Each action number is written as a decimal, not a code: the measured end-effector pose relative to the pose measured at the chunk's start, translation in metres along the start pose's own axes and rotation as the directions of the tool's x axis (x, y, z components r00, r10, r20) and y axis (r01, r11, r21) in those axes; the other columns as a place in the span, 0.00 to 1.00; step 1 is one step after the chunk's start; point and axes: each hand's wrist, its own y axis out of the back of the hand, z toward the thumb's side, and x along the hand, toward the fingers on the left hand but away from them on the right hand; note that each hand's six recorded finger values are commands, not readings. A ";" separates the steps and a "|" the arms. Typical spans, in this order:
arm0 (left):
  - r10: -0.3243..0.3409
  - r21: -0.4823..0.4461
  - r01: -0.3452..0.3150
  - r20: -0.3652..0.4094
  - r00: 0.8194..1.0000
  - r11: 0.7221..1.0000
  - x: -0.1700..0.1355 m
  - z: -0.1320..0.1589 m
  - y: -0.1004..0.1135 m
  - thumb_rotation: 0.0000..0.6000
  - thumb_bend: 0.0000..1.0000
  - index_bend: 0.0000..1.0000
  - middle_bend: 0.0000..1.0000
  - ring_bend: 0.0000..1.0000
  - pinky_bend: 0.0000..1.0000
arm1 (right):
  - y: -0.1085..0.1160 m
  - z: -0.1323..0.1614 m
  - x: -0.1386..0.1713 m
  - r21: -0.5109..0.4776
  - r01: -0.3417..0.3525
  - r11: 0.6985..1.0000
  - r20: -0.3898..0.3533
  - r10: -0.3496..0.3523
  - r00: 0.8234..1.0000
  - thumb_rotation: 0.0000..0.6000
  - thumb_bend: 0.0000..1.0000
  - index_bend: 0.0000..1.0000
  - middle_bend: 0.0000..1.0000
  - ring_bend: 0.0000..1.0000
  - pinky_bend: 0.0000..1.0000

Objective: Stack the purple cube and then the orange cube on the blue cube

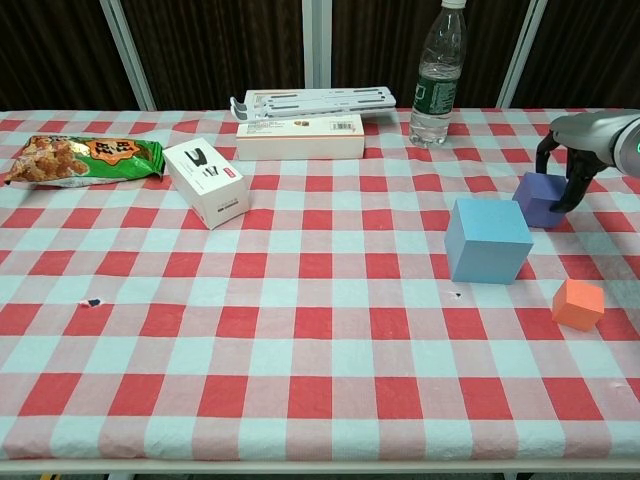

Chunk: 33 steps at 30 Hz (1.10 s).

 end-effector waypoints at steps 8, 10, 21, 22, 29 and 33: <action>-0.012 0.004 0.012 -0.005 1.000 1.000 0.001 0.001 -0.003 1.00 0.05 0.25 0.14 0.13 0.27 | 0.025 -0.003 0.014 -0.008 0.029 1.000 -0.023 -0.030 0.999 1.00 0.18 0.54 1.00 1.00 1.00; -0.013 0.003 0.013 -0.008 1.000 1.000 0.002 0.001 -0.003 1.00 0.05 0.25 0.14 0.13 0.27 | 0.039 -0.004 0.023 -0.005 0.045 0.999 -0.031 -0.045 0.999 1.00 0.18 0.54 1.00 1.00 1.00; -0.011 -0.022 0.011 -0.011 1.000 1.000 0.004 0.004 0.000 1.00 0.05 0.25 0.14 0.13 0.27 | 0.094 0.001 0.089 0.023 0.035 0.999 -0.049 -0.034 0.998 1.00 0.18 0.54 1.00 1.00 1.00; -0.011 -0.024 0.010 -0.012 1.000 1.000 0.004 0.004 0.001 1.00 0.05 0.25 0.14 0.13 0.27 | 0.095 0.003 0.093 0.027 0.032 0.999 -0.049 -0.030 0.998 1.00 0.18 0.54 1.00 1.00 1.00; -0.006 -0.040 0.005 -0.028 1.000 0.999 0.004 -0.001 0.005 1.00 0.05 0.25 0.14 0.13 0.27 | 0.088 0.024 0.110 0.065 0.018 0.998 -0.075 -0.013 0.997 1.00 0.18 0.54 1.00 1.00 1.00; -0.007 -0.042 0.005 -0.031 0.999 0.999 0.003 -0.003 0.005 1.00 0.05 0.25 0.14 0.13 0.27 | 0.076 0.038 0.114 0.065 0.000 0.998 -0.094 0.006 0.996 1.00 0.18 0.54 1.00 1.00 1.00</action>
